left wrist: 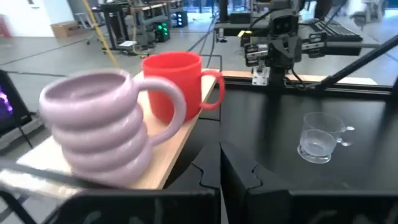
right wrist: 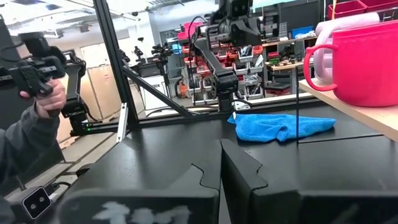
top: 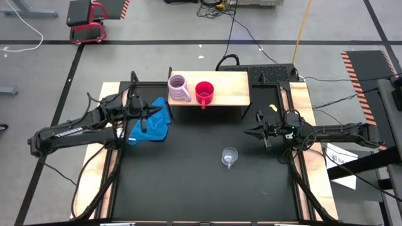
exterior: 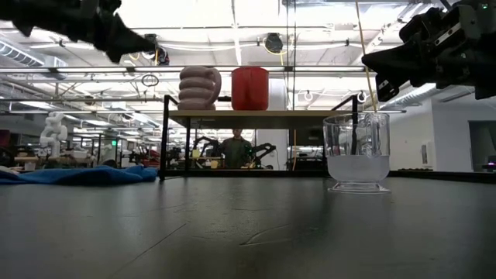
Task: Stack small to large cups/mugs on shelf
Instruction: Put the transparent mug on the shelf
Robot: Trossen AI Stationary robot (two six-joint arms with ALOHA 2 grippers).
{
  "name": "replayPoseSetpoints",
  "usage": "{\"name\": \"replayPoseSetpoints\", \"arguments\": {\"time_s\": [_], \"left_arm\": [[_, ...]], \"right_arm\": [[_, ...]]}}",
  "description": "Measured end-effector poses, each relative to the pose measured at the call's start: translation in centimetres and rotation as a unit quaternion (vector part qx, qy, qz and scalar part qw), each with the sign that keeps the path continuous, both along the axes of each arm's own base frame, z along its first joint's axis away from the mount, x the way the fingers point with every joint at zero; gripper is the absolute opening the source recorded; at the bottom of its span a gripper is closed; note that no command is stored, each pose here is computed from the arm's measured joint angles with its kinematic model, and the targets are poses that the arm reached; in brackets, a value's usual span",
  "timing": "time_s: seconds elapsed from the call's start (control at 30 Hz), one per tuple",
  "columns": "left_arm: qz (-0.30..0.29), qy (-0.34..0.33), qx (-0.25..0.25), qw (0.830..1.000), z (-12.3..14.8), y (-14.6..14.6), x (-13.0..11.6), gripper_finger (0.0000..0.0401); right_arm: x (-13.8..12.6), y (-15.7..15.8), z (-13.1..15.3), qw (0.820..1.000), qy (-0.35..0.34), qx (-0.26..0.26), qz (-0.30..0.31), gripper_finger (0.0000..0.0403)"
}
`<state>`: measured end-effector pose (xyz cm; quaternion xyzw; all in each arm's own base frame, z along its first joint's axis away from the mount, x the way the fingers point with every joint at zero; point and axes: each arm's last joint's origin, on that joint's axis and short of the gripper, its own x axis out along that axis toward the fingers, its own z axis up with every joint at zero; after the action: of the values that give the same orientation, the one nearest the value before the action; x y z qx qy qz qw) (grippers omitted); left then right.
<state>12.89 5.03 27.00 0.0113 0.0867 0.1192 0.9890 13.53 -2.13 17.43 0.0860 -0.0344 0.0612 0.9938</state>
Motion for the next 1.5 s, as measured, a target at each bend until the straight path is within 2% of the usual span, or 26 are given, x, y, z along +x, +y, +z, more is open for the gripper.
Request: {"name": "replayPoseSetpoints", "arguments": {"time_s": [0.17,0.67,1.1,1.5], "left_arm": [[0.011,-0.011,-0.013,1.0,-2.3,-0.1,-0.8,0.0],[-0.05,-0.08,0.008,0.996,-8.3,-0.6,-1.1,0.0],[-0.035,-0.041,0.031,0.998,-10.9,-0.6,-1.4,0.0],[-0.04,-0.017,0.029,0.999,-11.4,-0.6,-1.4,0.0002]], "right_arm": [[0.0,0.0,0.0,1.0,0.0,-0.002,0.0,0.0],[0.0,0.0,0.0,1.0,-0.001,-0.013,-0.001,0.0],[0.0,0.0,0.0,0.999,-0.003,-0.035,-0.003,0.0],[0.0,0.0,-0.3,0.999,0.009,-0.032,-0.002,0.0]]}}
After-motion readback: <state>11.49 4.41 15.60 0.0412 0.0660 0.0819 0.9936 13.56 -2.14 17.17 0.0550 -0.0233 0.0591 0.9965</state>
